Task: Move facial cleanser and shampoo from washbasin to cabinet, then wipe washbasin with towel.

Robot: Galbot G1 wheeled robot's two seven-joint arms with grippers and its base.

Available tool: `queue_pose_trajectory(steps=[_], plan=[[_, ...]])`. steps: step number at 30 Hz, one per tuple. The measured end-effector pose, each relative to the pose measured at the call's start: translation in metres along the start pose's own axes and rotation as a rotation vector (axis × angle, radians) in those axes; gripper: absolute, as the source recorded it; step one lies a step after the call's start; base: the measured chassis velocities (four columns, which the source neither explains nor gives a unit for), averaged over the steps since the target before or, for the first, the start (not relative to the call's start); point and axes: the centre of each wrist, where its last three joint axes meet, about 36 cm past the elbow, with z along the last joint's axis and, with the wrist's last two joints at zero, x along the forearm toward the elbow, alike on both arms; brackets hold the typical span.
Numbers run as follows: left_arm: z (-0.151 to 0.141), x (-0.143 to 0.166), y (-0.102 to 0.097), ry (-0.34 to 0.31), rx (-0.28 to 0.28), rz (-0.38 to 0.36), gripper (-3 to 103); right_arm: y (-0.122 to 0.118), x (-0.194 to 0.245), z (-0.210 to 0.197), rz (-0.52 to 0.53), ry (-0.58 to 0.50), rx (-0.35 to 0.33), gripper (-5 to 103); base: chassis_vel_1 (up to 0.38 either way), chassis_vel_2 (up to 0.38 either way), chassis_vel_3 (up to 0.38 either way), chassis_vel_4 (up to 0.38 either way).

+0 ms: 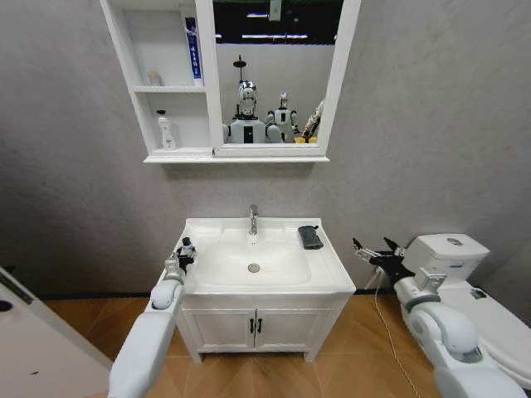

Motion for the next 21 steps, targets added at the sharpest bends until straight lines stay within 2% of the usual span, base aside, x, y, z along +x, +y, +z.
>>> queue_pose_trajectory(steps=[5,8,10,11,12,13,15,16,17,19,20,21], plan=[[-0.004,0.006,0.005,-0.01,-0.002,-0.003,43,-0.001,-0.001,0.001,0.001,0.0,0.004,100,0.0,0.0,0.0,0.0],[-0.02,0.021,0.011,-0.027,0.008,-0.008,43,-0.002,-0.001,0.001,0.001,-0.003,0.005,100,0.0,0.0,0.0,0.0],[-0.045,0.041,0.017,-0.056,0.018,-0.01,43,-0.002,-0.001,0.001,0.002,-0.003,0.006,100,0.0,0.0,0.0,0.0],[-0.066,0.056,0.02,-0.083,0.024,-0.011,43,-0.002,-0.001,0.002,0.002,-0.002,0.008,100,0.0,0.0,0.0,0.0],[-0.066,0.056,0.02,-0.083,0.024,-0.011,43,-0.002,-0.001,0.002,0.002,-0.002,0.008,100,0.0,0.0,0.0,0.0],[-0.094,0.076,0.021,-0.123,0.033,-0.008,43,0.0,-0.002,0.002,-0.001,-0.001,0.01,100,0.0,0.0,0.0,0.0],[-0.126,0.098,0.021,-0.159,0.036,0.014,43,0.002,-0.003,0.003,-0.005,-0.001,0.013,100,0.0,0.0,0.0,0.0],[-0.148,0.111,0.021,-0.171,0.034,0.039,43,0.003,-0.003,0.003,-0.005,0.001,0.015,100,0.0,0.0,0.0,0.0],[-0.148,0.111,0.021,-0.171,0.034,0.039,43,0.003,-0.003,0.003,-0.005,0.001,0.015,100,0.0,0.0,0.0,0.0],[-0.194,0.133,0.023,-0.177,0.02,0.094,43,0.005,-0.004,0.004,-0.009,0.008,0.017,100,0.0,0.0,0.0,0.0],[-0.194,0.133,0.023,-0.177,0.02,0.094,43,0.005,-0.004,0.004,-0.009,0.008,0.017,100,0.0,0.0,0.0,0.0],[-0.213,0.138,0.024,-0.188,0.004,0.11,43,0.005,-0.004,0.004,-0.01,0.011,0.018,100,0.0,0.0,0.0,0.0]])
